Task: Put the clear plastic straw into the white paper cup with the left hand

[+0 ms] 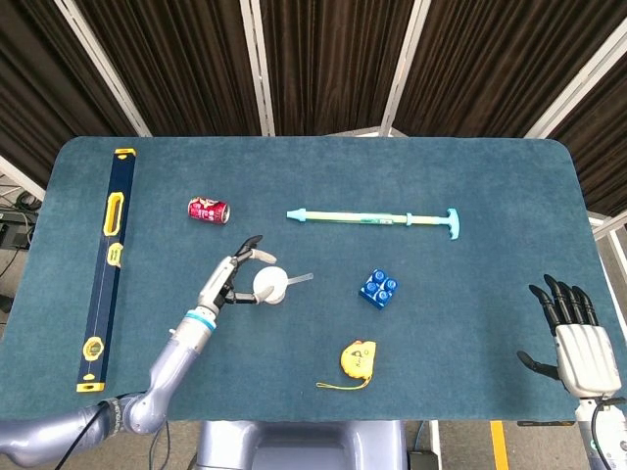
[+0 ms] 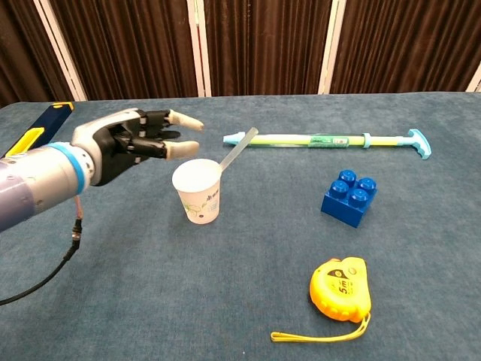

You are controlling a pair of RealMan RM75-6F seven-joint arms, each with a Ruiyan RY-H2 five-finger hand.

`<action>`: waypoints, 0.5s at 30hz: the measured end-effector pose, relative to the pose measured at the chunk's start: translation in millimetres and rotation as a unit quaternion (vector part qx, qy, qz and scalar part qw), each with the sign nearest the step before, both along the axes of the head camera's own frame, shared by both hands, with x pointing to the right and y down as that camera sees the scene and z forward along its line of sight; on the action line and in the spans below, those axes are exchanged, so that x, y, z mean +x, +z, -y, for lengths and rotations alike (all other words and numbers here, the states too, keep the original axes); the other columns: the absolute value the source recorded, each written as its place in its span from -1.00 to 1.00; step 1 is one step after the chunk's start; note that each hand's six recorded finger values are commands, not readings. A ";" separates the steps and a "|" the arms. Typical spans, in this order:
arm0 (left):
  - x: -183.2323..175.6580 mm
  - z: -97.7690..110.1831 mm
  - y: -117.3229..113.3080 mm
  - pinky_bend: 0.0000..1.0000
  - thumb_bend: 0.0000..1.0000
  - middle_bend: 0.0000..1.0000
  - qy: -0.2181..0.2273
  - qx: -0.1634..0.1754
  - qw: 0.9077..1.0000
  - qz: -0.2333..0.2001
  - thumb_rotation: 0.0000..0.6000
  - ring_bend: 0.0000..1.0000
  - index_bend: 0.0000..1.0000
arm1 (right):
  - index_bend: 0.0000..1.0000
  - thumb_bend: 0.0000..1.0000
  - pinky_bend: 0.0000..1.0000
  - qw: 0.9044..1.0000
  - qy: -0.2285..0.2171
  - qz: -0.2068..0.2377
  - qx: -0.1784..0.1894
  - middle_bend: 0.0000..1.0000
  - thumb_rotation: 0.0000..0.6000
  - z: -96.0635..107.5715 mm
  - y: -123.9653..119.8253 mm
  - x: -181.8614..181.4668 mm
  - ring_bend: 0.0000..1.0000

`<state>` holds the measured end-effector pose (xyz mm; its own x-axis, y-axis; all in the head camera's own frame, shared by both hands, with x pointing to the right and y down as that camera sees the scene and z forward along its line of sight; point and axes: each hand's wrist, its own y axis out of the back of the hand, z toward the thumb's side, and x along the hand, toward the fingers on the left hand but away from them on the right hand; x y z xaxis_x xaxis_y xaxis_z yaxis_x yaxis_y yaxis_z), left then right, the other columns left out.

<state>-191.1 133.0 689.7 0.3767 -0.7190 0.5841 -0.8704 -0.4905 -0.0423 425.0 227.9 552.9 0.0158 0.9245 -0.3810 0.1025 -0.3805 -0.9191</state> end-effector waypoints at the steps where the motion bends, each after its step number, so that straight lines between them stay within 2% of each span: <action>1: -3.8 -0.1 -1.8 -1.00 -0.39 -1.00 0.002 0.008 1.000 0.006 1.00 -1.00 -0.30 | -0.81 -0.92 -1.00 1.000 0.000 0.000 0.000 -1.00 1.00 0.3 0.0 0.2 -1.00; 4: -19.2 -1.5 -6.6 -1.00 -0.39 -1.00 0.032 0.042 0.997 0.048 1.00 -1.00 -0.32 | -0.81 -0.92 -1.00 1.000 0.000 -0.003 0.001 -1.00 1.00 -0.8 0.4 0.4 -1.00; 7: -40.0 -3.4 -13.0 -1.00 -0.39 -1.00 0.080 0.095 0.985 0.119 1.00 -1.00 -0.35 | -0.81 -0.92 -1.00 1.000 -0.001 -0.003 0.003 -1.00 1.00 -0.6 1.8 0.1 -1.00; 10: -65.2 -6.9 -20.8 -1.00 -0.39 -1.00 0.126 0.146 0.960 0.204 1.00 -1.00 -0.38 | -0.81 -0.92 -1.00 1.000 -0.001 -0.006 0.001 -1.00 1.00 -1.1 5.2 1.2 -1.00; 13: -94.3 -13.4 -30.9 -1.00 -0.39 -1.00 0.166 0.191 0.921 0.295 1.00 -1.00 -0.40 | -0.81 -0.92 -1.00 1.000 0.000 -0.011 -0.002 -1.00 1.00 -1.5 8.7 2.7 -1.00; 15: -116.7 -20.2 -39.3 -1.00 -0.41 -1.00 0.191 0.216 0.888 0.359 1.00 -1.00 -0.45 | -0.81 -0.92 -1.00 1.000 0.000 -0.011 -0.002 -1.00 1.00 -1.4 10.2 3.1 -1.00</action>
<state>-307.9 153.2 650.5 0.2827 -0.8345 0.4729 -0.3163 -0.5466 -0.7754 428.1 229.3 563.1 0.0071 0.9228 -0.3853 0.0824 -0.3846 -0.9194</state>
